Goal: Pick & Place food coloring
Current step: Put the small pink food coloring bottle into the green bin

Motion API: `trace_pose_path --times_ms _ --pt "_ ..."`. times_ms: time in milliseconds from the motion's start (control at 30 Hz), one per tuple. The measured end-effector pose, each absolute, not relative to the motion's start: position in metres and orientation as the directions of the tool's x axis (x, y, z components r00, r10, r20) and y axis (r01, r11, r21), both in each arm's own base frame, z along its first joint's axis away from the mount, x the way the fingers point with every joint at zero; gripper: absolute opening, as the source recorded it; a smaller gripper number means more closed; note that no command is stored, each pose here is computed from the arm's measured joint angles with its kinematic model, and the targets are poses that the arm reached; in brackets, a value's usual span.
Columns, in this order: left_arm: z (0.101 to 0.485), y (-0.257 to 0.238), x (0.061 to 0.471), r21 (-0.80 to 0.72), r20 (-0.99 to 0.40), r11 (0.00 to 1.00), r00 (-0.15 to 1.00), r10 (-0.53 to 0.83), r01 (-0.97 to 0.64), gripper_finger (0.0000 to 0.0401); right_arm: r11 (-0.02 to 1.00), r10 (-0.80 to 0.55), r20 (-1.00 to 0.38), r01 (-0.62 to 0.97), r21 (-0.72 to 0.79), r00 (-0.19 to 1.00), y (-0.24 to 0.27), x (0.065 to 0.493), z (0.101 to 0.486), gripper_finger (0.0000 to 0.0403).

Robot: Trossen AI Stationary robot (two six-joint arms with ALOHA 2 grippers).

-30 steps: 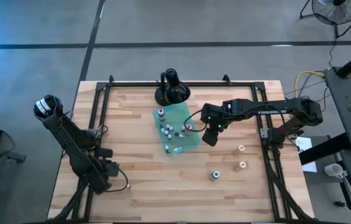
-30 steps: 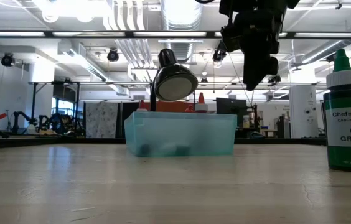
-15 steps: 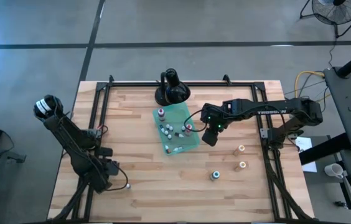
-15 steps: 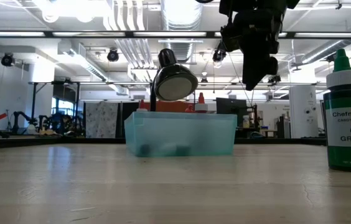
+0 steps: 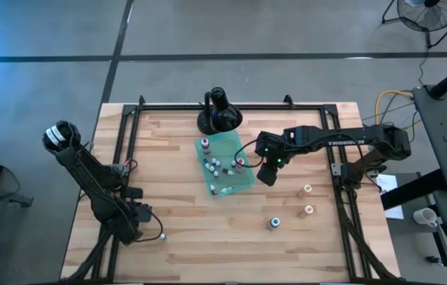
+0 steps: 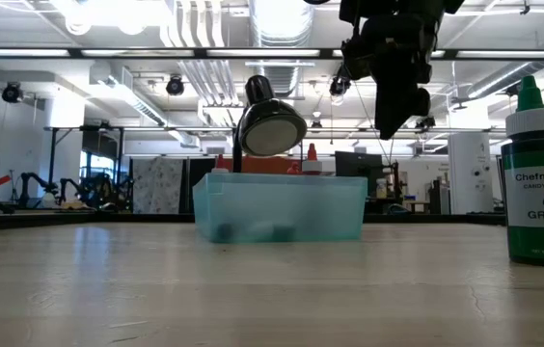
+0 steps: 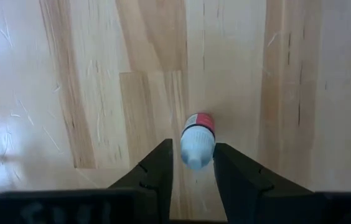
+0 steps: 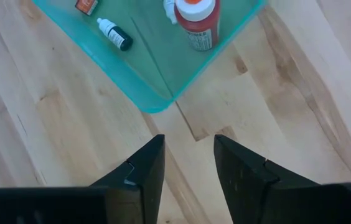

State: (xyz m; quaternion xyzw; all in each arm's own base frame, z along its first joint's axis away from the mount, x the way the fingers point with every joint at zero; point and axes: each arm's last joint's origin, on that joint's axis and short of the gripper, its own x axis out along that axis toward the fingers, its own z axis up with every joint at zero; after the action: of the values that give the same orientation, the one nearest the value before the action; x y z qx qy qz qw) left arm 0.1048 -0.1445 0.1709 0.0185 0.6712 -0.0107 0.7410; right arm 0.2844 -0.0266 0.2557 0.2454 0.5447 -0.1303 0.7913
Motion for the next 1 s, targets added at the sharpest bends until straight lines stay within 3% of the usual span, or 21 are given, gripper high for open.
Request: trace_pose_path --times_ms 233,1000 --pt "0.1710 -0.1451 0.1053 0.008 -0.994 0.999 0.105 0.004 0.041 0.0062 0.847 0.038 -0.921 0.476 0.236 0.388 -0.0274 0.2860 0.2563 0.0131" --pt "0.1757 -0.1458 0.1059 -0.026 -0.991 0.999 0.129 -0.023 -0.020 0.0065 0.844 0.035 -0.918 0.481 0.239 0.394 -0.0275 0.2866 0.2566 0.0132"
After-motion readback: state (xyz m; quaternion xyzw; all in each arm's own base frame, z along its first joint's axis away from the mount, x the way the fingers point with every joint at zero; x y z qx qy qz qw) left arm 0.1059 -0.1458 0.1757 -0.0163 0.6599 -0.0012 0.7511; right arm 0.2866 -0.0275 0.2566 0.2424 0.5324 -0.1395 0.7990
